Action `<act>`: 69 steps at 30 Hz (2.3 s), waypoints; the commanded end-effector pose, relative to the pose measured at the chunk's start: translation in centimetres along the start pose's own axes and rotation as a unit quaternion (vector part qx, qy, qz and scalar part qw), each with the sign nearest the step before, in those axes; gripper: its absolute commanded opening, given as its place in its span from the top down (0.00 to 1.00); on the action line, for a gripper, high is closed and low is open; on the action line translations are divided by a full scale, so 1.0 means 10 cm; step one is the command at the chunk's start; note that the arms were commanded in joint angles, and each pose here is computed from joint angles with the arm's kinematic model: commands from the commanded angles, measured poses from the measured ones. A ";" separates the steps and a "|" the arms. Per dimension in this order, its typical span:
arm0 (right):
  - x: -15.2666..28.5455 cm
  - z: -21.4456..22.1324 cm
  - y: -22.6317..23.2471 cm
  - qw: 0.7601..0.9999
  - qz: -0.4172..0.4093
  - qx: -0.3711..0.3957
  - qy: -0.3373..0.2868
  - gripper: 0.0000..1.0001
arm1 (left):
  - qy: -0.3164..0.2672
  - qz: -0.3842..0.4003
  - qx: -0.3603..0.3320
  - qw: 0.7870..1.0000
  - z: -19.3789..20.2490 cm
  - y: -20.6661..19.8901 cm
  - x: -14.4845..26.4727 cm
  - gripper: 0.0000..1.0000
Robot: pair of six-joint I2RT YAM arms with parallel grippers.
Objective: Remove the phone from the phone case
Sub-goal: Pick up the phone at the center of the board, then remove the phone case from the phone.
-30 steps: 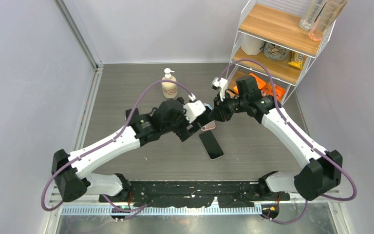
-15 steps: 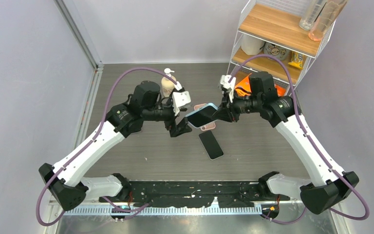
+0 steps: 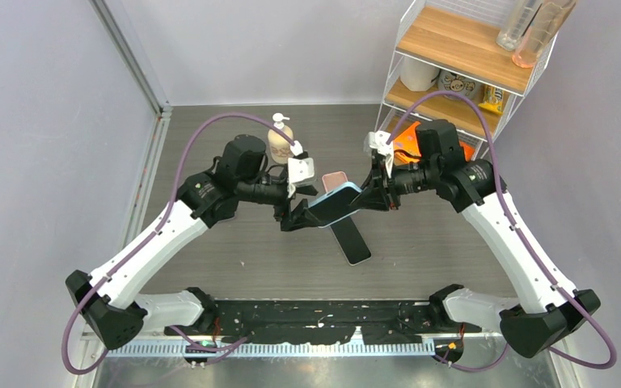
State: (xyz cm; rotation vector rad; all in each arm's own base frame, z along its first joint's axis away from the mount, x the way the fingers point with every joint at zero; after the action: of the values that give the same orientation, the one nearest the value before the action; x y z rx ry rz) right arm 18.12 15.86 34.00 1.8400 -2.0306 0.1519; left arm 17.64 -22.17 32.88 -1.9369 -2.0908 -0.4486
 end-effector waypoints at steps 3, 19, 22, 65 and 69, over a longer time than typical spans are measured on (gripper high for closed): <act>0.13 -0.35 0.19 0.996 -0.018 0.068 -0.057 0.95 | -0.018 0.070 0.011 0.997 0.07 -0.09 -0.09 0.35; 0.12 -0.41 0.08 0.996 0.035 0.041 -0.069 0.68 | -0.004 0.074 0.024 0.997 0.07 -0.03 -0.15 1.00; 0.13 -0.43 0.04 0.995 0.060 0.033 -0.069 0.40 | 0.003 0.059 0.014 0.998 0.12 -0.03 -0.12 1.00; -0.33 -0.07 -0.39 0.975 -0.077 -0.186 -0.090 0.95 | 0.096 -0.039 -0.136 0.985 -0.05 -0.17 -0.10 1.00; -0.38 -0.02 -0.43 0.971 -0.077 -0.209 -0.089 0.95 | 0.109 -0.048 -0.154 0.981 -0.10 -0.21 -0.11 1.00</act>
State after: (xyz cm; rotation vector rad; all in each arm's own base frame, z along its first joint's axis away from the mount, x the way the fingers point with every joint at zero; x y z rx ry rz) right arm 20.68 18.32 32.04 1.8802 -1.7611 -0.3965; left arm 16.28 -21.50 28.88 -1.6329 -1.9510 -0.8556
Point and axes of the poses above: each gripper's point midway between its finger pads, its own x axis back along the fingers, its own y axis along the line the jaws close on, z = x × y, the point moved 8 cm from there along x, back along the fingers, and after that the axes turned 3 degrees about -x, right-handed, at the moved point
